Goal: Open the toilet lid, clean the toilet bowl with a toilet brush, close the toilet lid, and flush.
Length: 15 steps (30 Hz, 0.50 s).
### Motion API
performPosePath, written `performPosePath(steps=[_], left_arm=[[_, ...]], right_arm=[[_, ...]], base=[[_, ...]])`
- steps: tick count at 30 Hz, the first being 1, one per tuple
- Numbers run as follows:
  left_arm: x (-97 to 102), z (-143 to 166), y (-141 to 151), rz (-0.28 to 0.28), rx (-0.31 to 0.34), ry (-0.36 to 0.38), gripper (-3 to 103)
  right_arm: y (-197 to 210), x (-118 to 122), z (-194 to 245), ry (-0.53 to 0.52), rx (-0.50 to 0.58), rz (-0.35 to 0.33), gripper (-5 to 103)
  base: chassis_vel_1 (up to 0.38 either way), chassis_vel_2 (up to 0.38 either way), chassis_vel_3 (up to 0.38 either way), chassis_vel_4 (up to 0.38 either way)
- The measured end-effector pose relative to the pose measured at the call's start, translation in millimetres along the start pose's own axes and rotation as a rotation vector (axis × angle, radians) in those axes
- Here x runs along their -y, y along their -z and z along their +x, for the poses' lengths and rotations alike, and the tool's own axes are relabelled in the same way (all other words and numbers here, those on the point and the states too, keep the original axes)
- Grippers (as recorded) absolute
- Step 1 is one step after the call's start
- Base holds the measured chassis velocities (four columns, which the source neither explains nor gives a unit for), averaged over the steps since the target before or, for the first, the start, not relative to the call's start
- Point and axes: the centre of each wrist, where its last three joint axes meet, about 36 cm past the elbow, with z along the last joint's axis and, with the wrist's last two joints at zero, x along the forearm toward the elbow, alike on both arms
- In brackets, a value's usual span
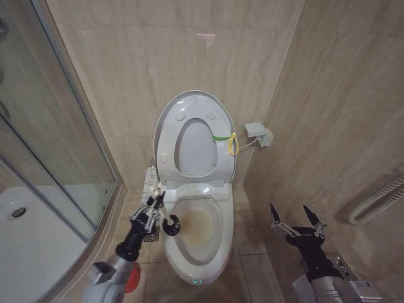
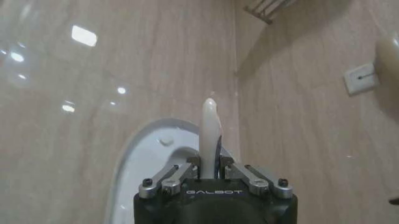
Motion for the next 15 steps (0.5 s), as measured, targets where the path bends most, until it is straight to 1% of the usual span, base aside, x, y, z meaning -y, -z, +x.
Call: performPosePath(steps=[1,4,5,7,9,10,12,14,15], left_arm=[[0.0,0,0,0.0,0.0,0.0,19],[2.4,20,30,-0.059,-0.028,0.053,19],[2.4,20,30,-0.059,-0.028,0.053,19],[9.5,36,49,-0.092,-0.048,0.088,19],[15.8,49,65,-0.132,-0.067,0.109,19],[15.8,49,65,-0.132,-0.067,0.109,19],[19.9,58,80,-0.196,-0.085,0.14,19],[24.6,69,87,-0.243,-0.102,0.177,19],[24.6,69,87,-0.243,-0.102,0.177,19]], right_arm=[[0,0,0,0.0,0.0,0.0,100],[0,0,0,0.0,0.0,0.0,100],[0,0,0,0.0,0.0,0.0,100],[0,0,0,0.0,0.0,0.0,100],[0,0,0,0.0,0.0,0.0,100],[0,0,0,0.0,0.0,0.0,100],[0,0,0,0.0,0.0,0.0,100],[0,0,0,0.0,0.0,0.0,100],[0,0,0,0.0,0.0,0.0,100]], base=[[0.0,0.0,0.0,0.0],[0.0,0.0,0.0,0.0],[0.0,0.0,0.0,0.0],[0.0,0.0,0.0,0.0],[0.0,0.0,0.0,0.0],[0.0,0.0,0.0,0.0],[0.0,0.0,0.0,0.0],[0.0,0.0,0.0,0.0],[0.0,0.0,0.0,0.0]])
